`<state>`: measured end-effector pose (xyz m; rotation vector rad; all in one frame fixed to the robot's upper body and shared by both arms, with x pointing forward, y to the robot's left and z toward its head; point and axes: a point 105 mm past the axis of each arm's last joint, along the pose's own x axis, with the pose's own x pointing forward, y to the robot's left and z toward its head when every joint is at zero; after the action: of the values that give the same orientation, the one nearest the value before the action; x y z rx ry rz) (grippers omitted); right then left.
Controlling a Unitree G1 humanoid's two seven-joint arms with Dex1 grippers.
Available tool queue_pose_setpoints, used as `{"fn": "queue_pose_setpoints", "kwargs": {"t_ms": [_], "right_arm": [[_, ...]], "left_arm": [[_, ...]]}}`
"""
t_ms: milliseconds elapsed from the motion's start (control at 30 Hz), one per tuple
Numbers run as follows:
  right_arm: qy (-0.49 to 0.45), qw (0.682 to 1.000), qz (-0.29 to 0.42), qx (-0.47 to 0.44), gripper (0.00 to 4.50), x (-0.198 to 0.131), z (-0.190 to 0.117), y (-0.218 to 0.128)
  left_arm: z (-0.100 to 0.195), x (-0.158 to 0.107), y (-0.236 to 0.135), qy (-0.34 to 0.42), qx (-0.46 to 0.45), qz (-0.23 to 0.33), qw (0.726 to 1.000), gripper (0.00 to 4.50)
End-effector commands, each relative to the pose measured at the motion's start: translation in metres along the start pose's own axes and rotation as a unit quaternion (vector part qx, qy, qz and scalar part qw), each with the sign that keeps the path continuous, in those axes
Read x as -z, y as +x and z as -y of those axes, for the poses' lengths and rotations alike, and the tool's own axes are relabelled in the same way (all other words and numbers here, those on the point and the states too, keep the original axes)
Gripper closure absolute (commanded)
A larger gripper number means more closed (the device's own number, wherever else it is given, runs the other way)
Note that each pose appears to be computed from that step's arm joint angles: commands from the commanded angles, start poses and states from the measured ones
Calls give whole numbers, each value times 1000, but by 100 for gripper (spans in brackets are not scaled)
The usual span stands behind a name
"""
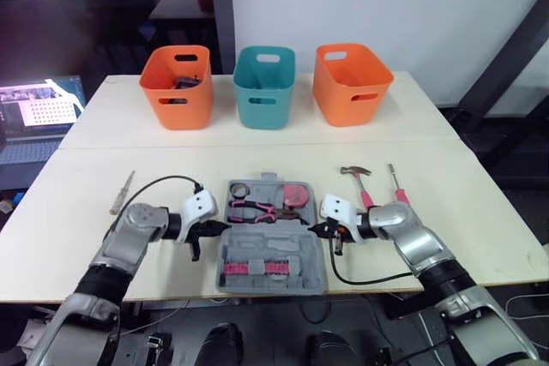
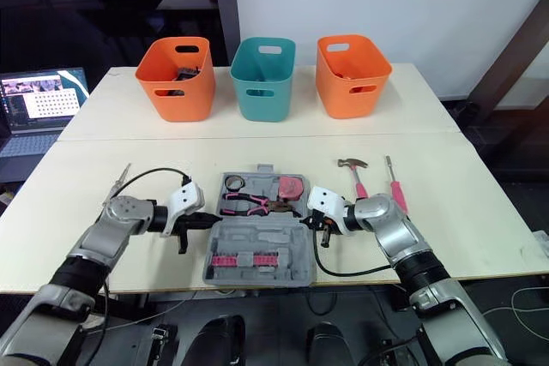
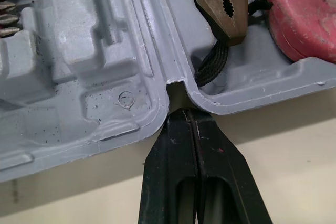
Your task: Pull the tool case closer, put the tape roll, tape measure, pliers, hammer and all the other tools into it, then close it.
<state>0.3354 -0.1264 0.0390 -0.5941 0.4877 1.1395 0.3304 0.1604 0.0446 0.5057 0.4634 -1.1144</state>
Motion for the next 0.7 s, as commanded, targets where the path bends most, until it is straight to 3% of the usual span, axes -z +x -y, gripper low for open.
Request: {"fn": "queue_pose_setpoints", "kwargs": {"t_ms": [33, 367, 700], "right_arm": [[-17, 1000, 10, 1, 450, -13, 6, 9], [-17, 999, 21, 24, 450, -26, 26, 15], [-7, 999, 26, 31, 450, -26, 26, 19]], "left_arm": [[0, -10, 10, 43, 9, 2, 999, 444], [-33, -21, 18, 73, -50, -20, 996, 444], [-29, -24, 25, 68, -37, -17, 997, 444]]}}
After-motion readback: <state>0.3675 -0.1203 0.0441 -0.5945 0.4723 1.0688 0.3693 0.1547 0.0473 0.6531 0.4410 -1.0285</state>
